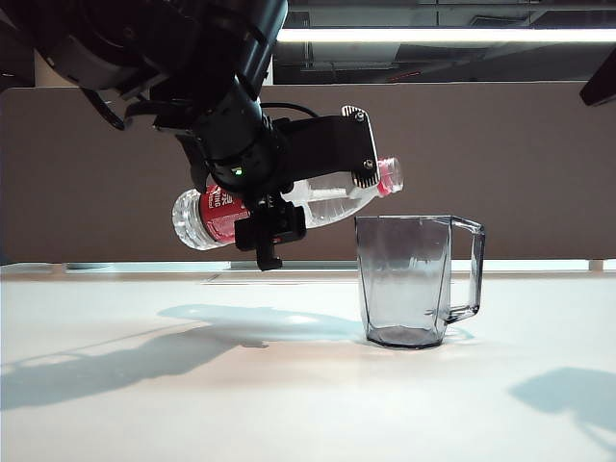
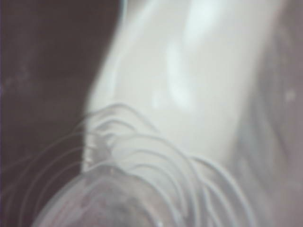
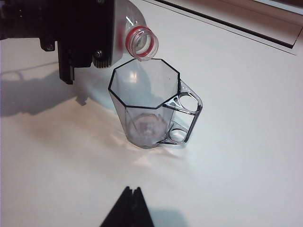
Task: Pick up the mineral water bottle with the left hand on the table and pour water into the mug until it's half full.
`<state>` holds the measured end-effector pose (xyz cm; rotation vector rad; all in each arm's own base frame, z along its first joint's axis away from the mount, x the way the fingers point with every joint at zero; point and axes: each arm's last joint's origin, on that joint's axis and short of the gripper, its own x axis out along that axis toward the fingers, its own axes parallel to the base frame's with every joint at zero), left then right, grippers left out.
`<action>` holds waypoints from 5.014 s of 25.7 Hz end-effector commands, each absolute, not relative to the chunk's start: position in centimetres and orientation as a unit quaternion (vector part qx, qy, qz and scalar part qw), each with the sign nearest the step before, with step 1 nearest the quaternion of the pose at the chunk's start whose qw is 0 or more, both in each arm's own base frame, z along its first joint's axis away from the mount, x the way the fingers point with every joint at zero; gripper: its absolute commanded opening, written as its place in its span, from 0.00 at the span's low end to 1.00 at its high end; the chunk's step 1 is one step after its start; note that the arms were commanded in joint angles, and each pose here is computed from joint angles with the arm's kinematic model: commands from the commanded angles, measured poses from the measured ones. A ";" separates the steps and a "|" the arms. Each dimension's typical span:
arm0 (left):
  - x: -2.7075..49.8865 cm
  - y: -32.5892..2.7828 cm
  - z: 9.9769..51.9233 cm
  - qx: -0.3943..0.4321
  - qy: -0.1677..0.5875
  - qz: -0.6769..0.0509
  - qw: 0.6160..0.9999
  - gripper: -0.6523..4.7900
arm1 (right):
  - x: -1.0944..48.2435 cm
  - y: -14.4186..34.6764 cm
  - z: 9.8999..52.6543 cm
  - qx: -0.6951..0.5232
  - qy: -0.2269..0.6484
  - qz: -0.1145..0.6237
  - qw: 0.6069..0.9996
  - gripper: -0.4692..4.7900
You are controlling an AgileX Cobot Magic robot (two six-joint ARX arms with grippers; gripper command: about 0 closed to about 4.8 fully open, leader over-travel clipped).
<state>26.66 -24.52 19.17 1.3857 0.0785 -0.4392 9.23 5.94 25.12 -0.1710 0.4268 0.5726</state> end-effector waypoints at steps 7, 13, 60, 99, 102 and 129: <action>26.9 -24.8 20.7 0.648 -0.006 -0.172 0.742 0.61 | 9.3 6.0 25.4 -0.081 0.199 0.282 0.935 0.08; 26.7 -25.0 20.8 0.652 -0.012 -0.170 0.739 0.61 | 9.2 6.0 25.3 -0.082 0.200 0.282 0.935 0.08; 26.6 -25.1 20.9 0.669 -0.021 -0.169 0.724 0.61 | 9.2 6.0 25.3 -0.082 0.202 0.282 0.934 0.08; 27.2 -24.4 20.9 0.677 -0.018 -0.162 0.718 0.61 | 9.2 5.9 25.2 -0.088 0.208 0.282 0.933 0.08; 27.2 -24.4 20.9 0.677 -0.018 -0.162 0.718 0.61 | 9.2 5.9 25.2 -0.088 0.208 0.282 0.933 0.08; 27.2 -24.4 20.9 0.684 -0.019 -0.162 0.711 0.61 | 9.2 5.9 25.2 -0.088 0.208 0.282 0.933 0.08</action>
